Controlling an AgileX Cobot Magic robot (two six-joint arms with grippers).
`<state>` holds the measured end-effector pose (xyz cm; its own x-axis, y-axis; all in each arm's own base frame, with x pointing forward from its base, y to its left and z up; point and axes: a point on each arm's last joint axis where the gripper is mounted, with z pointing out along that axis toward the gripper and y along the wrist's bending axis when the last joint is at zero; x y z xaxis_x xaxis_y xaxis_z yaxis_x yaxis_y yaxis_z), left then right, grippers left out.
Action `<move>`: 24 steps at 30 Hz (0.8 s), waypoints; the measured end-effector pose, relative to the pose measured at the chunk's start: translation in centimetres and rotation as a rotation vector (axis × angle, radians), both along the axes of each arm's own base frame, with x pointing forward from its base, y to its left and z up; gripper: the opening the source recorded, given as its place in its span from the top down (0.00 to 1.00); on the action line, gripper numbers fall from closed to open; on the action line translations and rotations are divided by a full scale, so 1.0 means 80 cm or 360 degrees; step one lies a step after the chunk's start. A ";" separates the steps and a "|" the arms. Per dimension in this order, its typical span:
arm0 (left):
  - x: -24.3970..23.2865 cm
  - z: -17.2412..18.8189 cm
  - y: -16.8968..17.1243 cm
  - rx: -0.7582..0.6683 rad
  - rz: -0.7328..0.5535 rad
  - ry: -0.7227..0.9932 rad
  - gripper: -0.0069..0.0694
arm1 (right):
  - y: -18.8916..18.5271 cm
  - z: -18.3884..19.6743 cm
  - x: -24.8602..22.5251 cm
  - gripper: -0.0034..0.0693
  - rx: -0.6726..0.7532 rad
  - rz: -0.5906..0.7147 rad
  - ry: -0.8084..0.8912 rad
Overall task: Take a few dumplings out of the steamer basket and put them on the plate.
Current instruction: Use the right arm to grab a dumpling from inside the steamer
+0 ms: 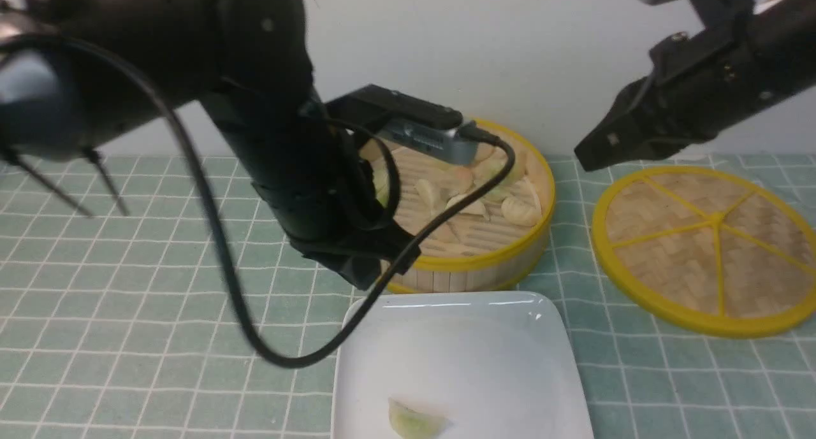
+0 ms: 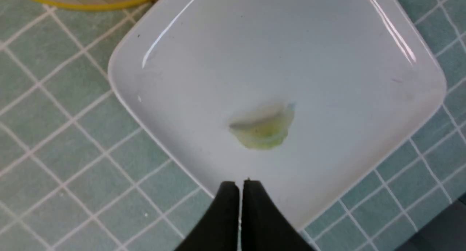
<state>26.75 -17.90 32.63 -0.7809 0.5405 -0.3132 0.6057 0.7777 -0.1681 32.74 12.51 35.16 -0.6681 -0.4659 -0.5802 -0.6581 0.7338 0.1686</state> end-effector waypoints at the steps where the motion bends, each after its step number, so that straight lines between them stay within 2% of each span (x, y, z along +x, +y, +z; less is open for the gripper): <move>1: -0.013 0.008 0.009 -0.0011 0.0011 -0.0015 0.92 | 0.008 -0.010 0.017 0.87 -0.0048 0.0007 -0.0002; 3: -0.031 0.017 0.019 -0.0025 0.0019 -0.0033 0.92 | 0.016 -0.023 0.032 0.83 -0.0081 0.0014 0.0009; 4: -0.052 0.029 0.032 -0.0052 0.0027 -0.0072 0.92 | 0.025 -0.033 0.052 0.75 -0.0111 0.0014 -0.0015; 5: -0.061 0.030 0.037 -0.0057 0.0031 -0.0076 0.92 | 0.029 -0.039 0.064 0.72 -0.0120 0.0014 -0.0020; 6: -0.081 0.037 0.049 -0.0081 0.0037 -0.0111 0.92 | 0.037 -0.057 0.085 0.62 -0.0144 0.0010 -0.0039; 10: -0.122 0.050 0.073 -0.0140 0.0062 -0.0189 0.92 | 0.053 -0.096 0.124 0.43 -0.0185 0.0004 -0.0063; 13: -0.145 0.057 0.087 -0.0184 0.0095 -0.0237 0.92 | 0.062 -0.126 0.146 0.34 -0.0245 0.0015 -0.0066; 17: -0.168 0.061 0.104 -0.0201 0.0170 -0.0301 0.92 | 0.071 -0.171 0.165 0.30 -0.0358 0.0016 -0.0055; 24: -0.180 0.066 0.125 -0.0103 0.0292 -0.0398 0.92 | 0.069 -0.216 0.175 0.32 -0.0491 -0.0056 0.0021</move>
<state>12.38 -7.86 37.93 -0.7580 0.3706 -0.5367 0.4851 0.8704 -0.0842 46.73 18.04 17.88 -0.6934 -0.5952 -0.4062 -0.6306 0.7740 -0.0576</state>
